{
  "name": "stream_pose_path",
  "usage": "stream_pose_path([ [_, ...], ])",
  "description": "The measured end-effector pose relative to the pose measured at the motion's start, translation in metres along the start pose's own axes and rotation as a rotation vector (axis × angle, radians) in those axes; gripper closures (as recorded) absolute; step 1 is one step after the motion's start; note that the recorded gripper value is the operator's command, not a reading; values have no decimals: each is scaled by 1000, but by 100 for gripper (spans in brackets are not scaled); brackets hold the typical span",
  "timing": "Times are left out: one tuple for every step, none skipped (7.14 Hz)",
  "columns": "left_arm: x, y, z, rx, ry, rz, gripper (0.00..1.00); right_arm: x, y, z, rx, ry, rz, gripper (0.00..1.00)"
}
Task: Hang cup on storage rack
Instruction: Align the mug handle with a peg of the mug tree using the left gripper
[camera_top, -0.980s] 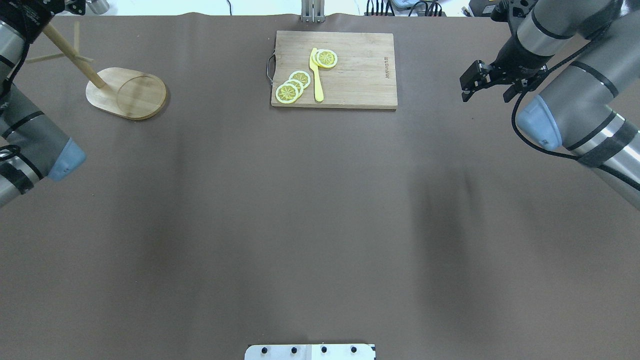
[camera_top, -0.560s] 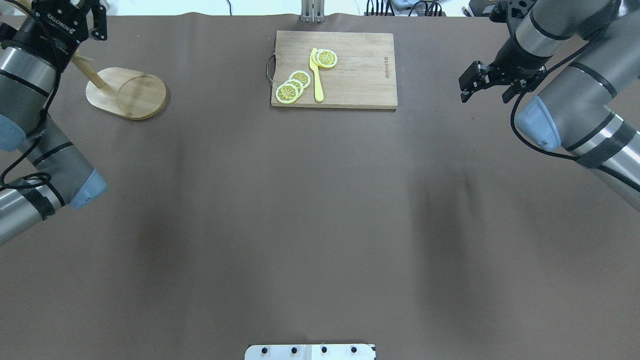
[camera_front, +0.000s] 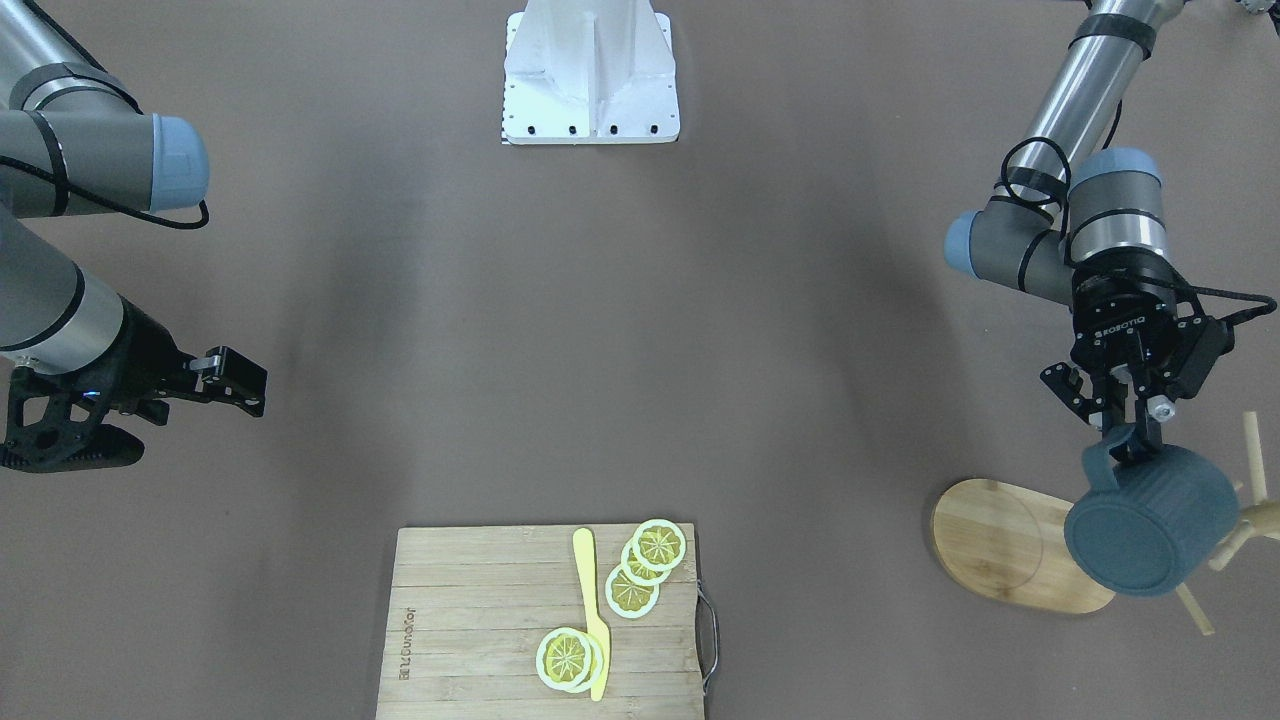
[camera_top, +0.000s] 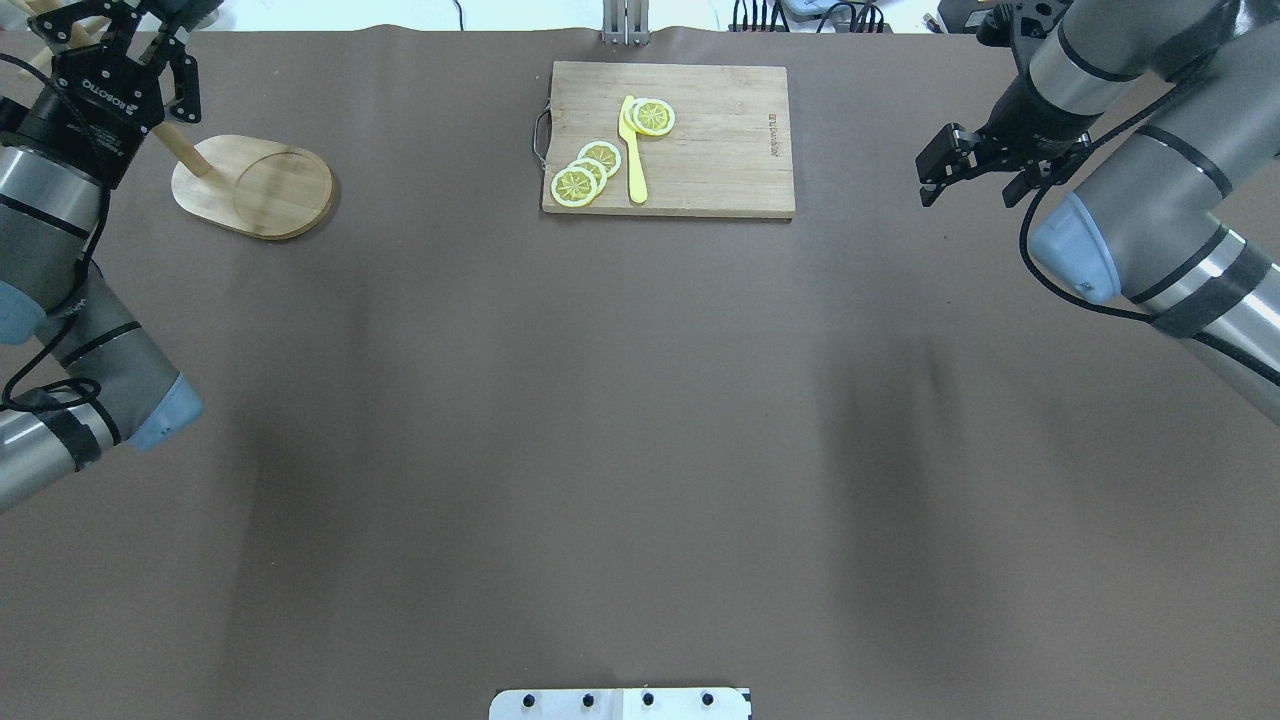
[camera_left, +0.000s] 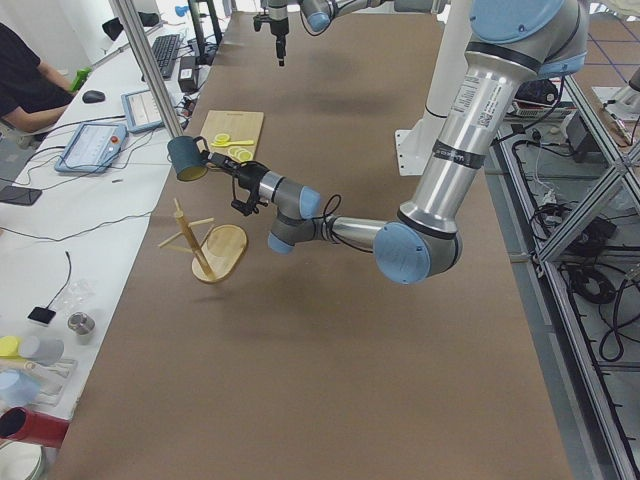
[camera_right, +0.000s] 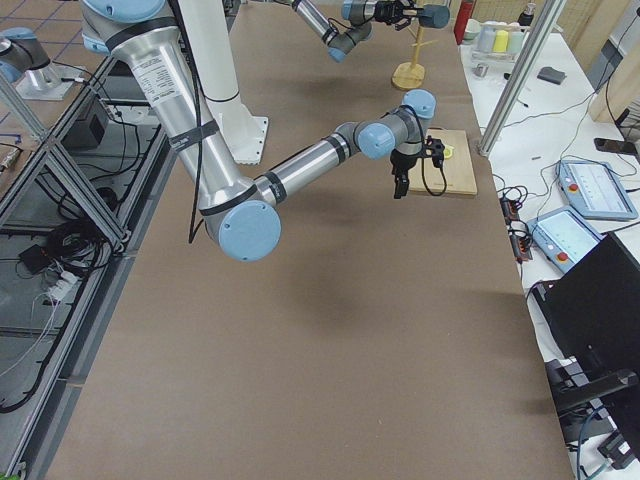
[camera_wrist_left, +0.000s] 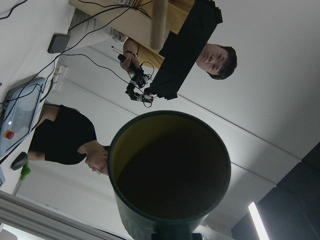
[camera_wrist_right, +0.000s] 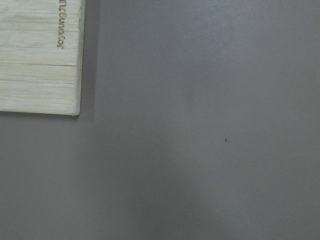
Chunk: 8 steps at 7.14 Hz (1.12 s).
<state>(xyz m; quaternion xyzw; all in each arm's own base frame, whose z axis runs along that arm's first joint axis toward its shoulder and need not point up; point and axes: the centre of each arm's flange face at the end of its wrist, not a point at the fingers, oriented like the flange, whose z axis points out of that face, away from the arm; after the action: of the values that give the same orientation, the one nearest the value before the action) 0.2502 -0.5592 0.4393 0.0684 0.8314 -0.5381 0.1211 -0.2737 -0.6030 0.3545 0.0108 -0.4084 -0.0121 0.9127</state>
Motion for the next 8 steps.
stream_pose_path([
  [-2,-3,-1,4,-4,2,100,0,0,0,0,0,-1,0],
  [-4,-7,-1,13,-9,9,100,0,1,0,0,0,-1,0],
  [-6,-12,-2,23,-11,16,100,0,1,1,-1,1,-1,0],
  [-8,-18,-3,38,-8,25,100,0,1,2,-2,2,-2,0],
  [-9,-23,-4,53,-5,34,100,-1,1,3,-4,3,-3,0],
  [-9,-27,-5,68,2,42,100,-2,1,4,-5,3,-5,0],
  [-9,-32,-6,82,11,49,100,-3,2,4,-5,3,-6,0],
  [-10,-34,-6,92,15,54,100,-3,2,5,-6,2,-7,0],
])
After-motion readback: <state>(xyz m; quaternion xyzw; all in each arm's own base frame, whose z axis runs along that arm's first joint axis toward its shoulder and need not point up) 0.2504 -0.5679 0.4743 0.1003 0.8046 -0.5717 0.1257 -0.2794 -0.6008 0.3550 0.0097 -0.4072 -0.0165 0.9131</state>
